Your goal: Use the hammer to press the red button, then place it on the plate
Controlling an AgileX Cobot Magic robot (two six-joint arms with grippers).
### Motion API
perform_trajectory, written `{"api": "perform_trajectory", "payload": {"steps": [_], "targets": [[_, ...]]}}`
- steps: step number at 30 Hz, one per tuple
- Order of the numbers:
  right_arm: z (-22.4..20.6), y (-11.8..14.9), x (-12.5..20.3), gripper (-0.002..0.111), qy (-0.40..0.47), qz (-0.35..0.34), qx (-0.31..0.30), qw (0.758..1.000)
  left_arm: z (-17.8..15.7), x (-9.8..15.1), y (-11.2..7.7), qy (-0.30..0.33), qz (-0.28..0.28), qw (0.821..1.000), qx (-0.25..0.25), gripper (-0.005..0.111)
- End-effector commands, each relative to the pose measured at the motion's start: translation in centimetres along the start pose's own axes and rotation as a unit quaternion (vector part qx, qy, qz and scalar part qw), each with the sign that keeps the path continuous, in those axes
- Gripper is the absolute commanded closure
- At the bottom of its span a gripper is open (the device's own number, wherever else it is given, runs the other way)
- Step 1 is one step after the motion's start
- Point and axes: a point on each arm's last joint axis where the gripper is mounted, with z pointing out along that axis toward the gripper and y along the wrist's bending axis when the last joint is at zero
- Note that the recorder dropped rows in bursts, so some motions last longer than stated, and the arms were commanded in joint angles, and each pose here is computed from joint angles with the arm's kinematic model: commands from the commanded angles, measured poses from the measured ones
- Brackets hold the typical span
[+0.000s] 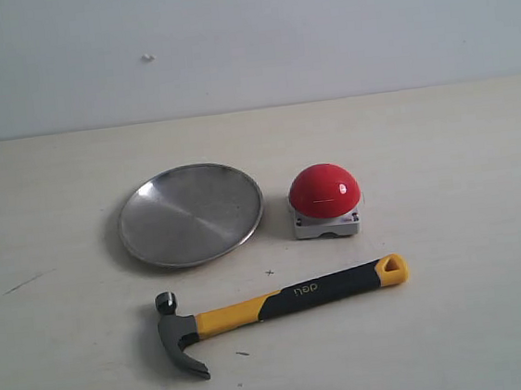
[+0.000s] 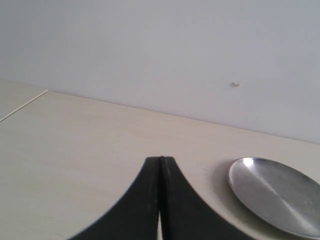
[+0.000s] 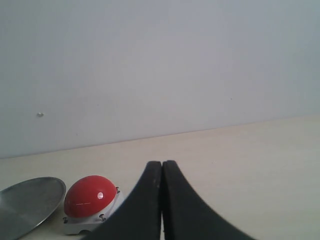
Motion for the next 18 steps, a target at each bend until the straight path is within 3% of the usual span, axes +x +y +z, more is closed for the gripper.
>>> {"api": "perform_trajectory", "payload": {"steps": [1, 7, 10, 18], "targets": [[0.0, 0.0, 0.0, 0.108, -0.005, -0.004, 0.002, 1.0, 0.0, 0.1, 0.0, -0.002, -0.006, 1.0, 0.0, 0.107], [0.0, 0.0, 0.0, 0.108, -0.008, 0.015, 0.001, 1.0, 0.0, 0.1, 0.0, -0.002, -0.006, 1.0, 0.0, 0.107], [0.0, 0.0, -0.1, 0.108, -0.01, 0.083, -0.001, 0.996, 0.0, 0.1, 0.0, -0.002, -0.006, 1.0, 0.0, 0.107], [-0.2, 0.3, -1.6, 0.108, -0.095, 0.088, -0.027, 0.991, 0.0, 0.1, 0.0, -0.002, -0.006, 1.0, 0.0, 0.107]]}}
